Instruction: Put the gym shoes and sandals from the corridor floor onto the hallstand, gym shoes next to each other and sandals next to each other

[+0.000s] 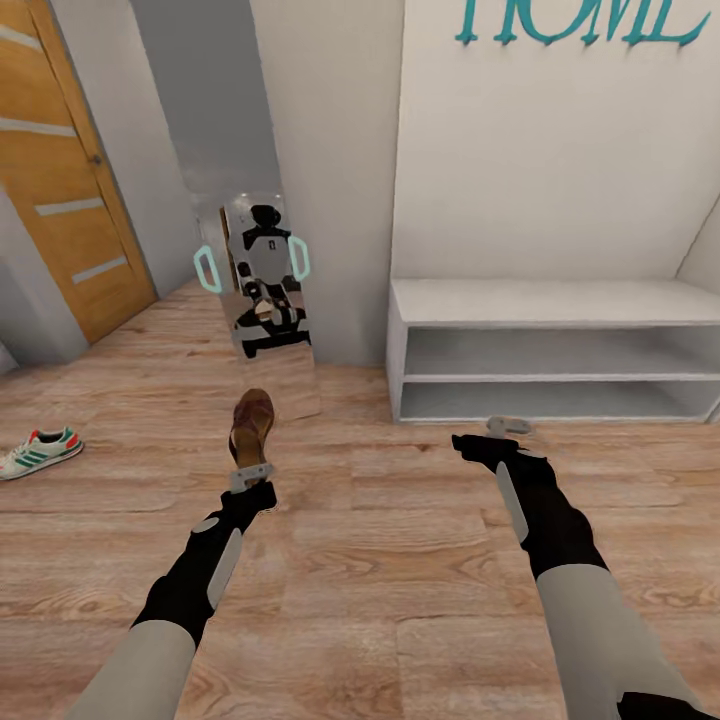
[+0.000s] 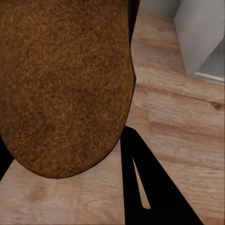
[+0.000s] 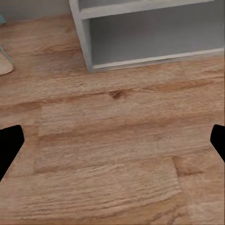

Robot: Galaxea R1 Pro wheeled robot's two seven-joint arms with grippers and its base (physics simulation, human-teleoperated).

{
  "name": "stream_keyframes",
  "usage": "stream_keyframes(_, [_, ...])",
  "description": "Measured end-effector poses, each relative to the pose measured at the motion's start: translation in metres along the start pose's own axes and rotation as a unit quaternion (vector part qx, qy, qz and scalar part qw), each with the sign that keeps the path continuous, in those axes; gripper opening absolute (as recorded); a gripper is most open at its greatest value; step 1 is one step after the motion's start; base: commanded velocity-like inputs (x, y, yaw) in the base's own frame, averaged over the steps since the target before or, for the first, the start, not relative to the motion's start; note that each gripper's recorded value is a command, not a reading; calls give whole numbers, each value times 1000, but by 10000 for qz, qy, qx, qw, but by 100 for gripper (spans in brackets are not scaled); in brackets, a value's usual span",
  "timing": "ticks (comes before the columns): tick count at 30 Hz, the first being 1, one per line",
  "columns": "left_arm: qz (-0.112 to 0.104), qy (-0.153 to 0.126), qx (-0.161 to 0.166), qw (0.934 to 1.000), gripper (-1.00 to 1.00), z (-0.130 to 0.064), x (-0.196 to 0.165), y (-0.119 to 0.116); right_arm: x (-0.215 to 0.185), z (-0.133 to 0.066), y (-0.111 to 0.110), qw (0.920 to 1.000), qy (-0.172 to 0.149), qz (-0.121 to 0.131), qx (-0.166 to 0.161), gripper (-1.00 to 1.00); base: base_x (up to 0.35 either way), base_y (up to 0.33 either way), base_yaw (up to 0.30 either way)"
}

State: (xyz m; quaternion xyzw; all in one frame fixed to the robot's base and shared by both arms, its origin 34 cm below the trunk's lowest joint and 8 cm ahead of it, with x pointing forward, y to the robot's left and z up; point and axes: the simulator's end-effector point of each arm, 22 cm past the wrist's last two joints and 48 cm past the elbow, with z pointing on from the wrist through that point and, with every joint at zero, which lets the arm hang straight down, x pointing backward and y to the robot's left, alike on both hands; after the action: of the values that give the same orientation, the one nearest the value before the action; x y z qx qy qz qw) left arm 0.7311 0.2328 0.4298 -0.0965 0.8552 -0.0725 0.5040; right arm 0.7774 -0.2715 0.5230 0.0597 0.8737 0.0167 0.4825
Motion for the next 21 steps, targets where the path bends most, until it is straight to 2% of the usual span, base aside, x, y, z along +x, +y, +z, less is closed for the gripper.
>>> stream_keyframes(12, [0,-56,15,10000,-100,-3,-7,-2,-7,-4,1,10000,-60,1,-9,100,295,-1,242])
stream_keyframes(21, [2,-103,25,9999,-100,-5,-12,-3,-12,-8,1,9999,-104,1,-11,100,54,0,242])
